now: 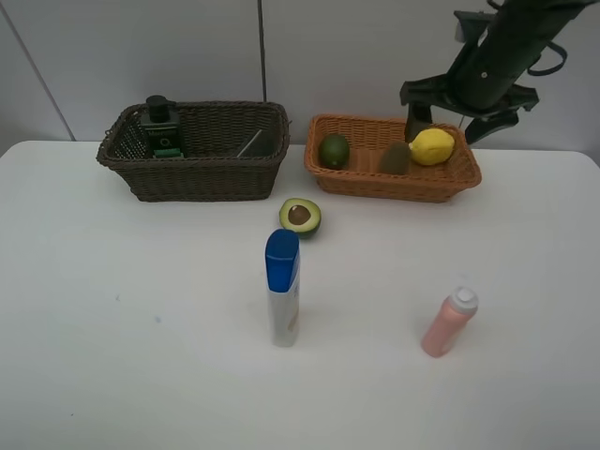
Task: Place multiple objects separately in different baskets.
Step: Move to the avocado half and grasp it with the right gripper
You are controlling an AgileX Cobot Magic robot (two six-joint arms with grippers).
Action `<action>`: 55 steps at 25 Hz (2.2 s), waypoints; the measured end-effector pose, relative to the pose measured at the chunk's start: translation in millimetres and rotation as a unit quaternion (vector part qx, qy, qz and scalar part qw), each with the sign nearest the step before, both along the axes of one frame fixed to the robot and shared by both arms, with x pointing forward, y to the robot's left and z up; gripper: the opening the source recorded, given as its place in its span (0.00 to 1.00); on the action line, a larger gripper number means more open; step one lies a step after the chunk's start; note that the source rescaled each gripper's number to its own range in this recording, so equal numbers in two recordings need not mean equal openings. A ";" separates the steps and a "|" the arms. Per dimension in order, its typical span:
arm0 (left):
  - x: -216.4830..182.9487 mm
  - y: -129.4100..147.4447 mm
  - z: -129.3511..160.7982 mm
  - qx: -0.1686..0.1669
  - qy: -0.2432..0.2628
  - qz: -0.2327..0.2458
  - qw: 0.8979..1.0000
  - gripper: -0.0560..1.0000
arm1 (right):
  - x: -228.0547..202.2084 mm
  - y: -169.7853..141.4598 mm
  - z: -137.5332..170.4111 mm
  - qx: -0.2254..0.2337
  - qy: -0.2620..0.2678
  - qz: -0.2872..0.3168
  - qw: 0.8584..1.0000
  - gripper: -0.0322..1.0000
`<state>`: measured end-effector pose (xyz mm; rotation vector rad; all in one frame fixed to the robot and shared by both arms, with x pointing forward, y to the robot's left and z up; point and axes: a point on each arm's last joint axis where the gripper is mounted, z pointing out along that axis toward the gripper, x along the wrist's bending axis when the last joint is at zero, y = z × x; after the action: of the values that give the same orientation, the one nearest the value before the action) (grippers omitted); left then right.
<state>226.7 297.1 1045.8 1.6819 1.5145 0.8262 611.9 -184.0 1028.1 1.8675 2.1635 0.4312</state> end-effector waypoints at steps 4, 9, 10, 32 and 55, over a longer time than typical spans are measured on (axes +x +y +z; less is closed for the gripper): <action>0.0 0.0 0.0 0.000 0.000 0.000 1.000 1.00 | -31.4 52.4 3.6 0.008 0.041 0.061 0.997 0.98; 0.0 0.0 0.0 0.000 0.000 0.000 1.000 1.00 | -62.5 122.7 -12.0 0.018 0.041 0.143 0.989 0.98; 0.0 0.0 0.0 0.000 0.000 0.000 1.000 1.00 | -66.3 134.1 -18.1 0.020 0.039 0.156 0.987 0.98; 0.0 0.0 0.0 0.000 0.000 0.000 1.000 1.00 | -29.4 159.1 -108.6 -0.012 -0.030 0.185 0.982 0.98; 0.0 0.0 0.0 0.000 0.000 0.000 1.000 1.00 | -1.0 139.2 -151.6 0.009 -0.032 0.146 0.989 0.98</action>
<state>226.7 297.1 1045.8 1.6818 1.5144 0.8257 611.0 -44.9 876.5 1.5256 2.4023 0.5616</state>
